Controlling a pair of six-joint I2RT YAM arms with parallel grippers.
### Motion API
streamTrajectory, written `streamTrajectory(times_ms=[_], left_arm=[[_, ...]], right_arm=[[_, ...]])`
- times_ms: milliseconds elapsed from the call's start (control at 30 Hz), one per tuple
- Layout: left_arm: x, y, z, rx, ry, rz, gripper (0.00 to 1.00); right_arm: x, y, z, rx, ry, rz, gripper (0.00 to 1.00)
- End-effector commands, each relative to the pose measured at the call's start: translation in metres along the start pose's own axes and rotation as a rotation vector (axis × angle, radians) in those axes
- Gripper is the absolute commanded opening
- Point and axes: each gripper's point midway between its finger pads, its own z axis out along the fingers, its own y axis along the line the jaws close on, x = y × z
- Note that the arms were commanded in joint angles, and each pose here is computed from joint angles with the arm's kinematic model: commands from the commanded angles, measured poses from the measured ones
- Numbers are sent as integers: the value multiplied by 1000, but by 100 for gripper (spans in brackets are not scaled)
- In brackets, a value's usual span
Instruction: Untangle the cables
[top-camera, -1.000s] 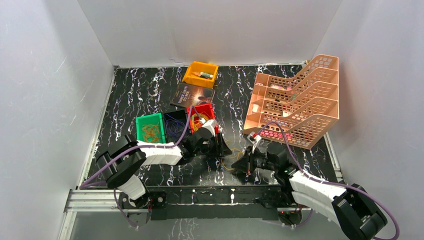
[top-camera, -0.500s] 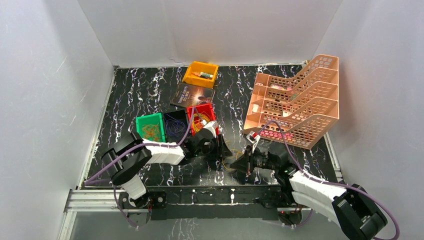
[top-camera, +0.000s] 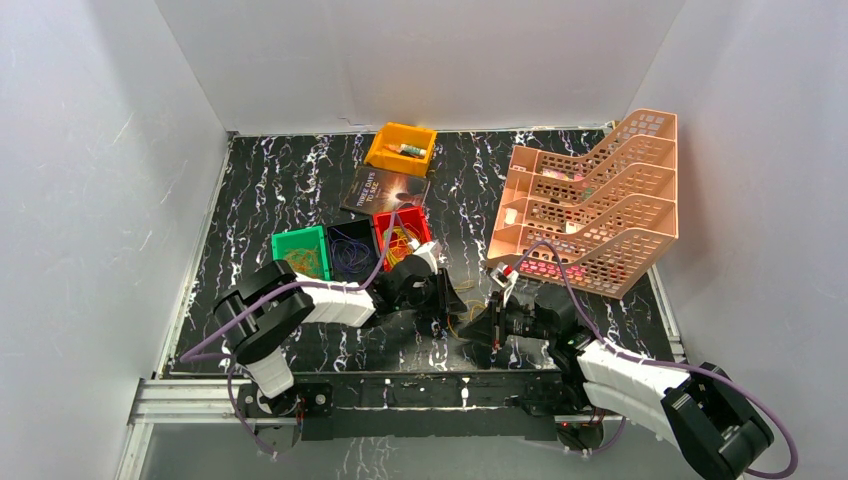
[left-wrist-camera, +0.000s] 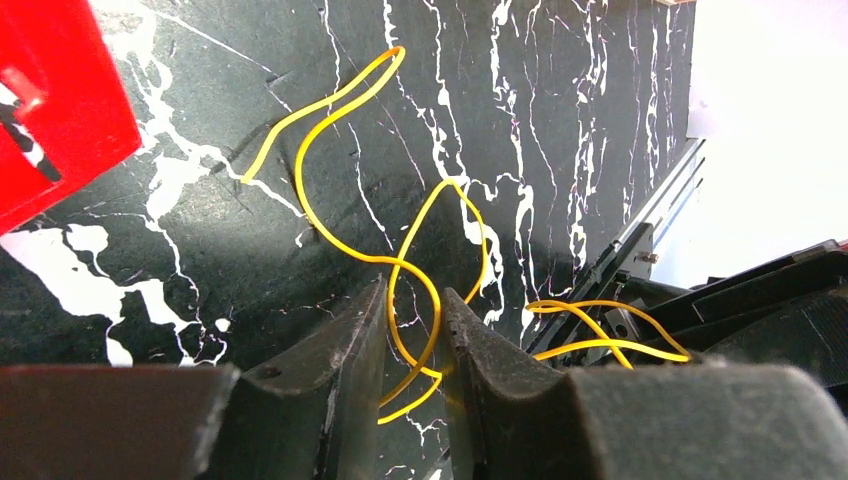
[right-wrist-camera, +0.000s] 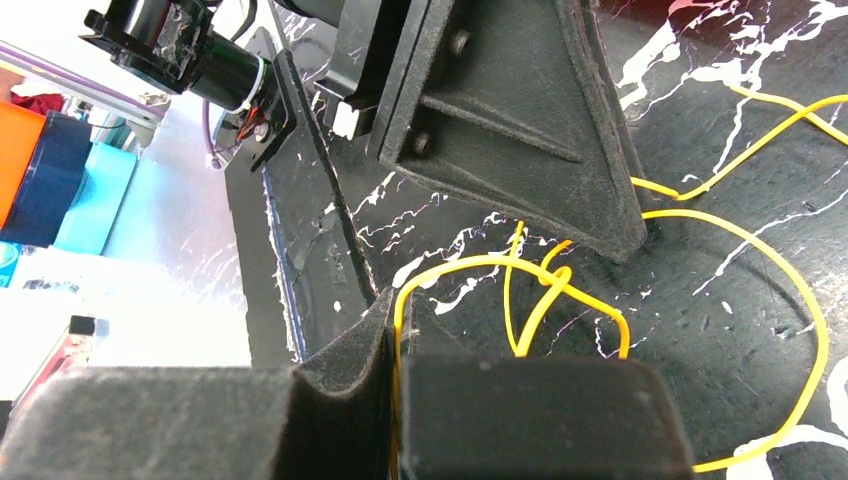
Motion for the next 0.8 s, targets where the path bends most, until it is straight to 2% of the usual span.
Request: streamTrajectory(times_ms=[0, 67, 333, 500, 633, 767], left_arm=[[-12, -17, 2, 53, -19, 11, 24], [-10, -15, 2, 45, -13, 13, 25], [-5, -11, 1, 31, 14, 12, 39], [1, -11, 6, 38, 43, 12, 42], [5, -12, 11, 57, 69, 6, 42], [5, -17, 13, 76, 78, 6, 30]], right_arm=[[-14, 5, 3, -20, -44, -45, 0], [-14, 4, 3, -9, -47, -42, 0], [-11, -4, 2, 32, -47, -36, 0], [-10, -8, 2, 46, -47, -33, 0], [-11, -9, 2, 52, -48, -33, 0], [-11, -10, 2, 62, -52, -32, 0]])
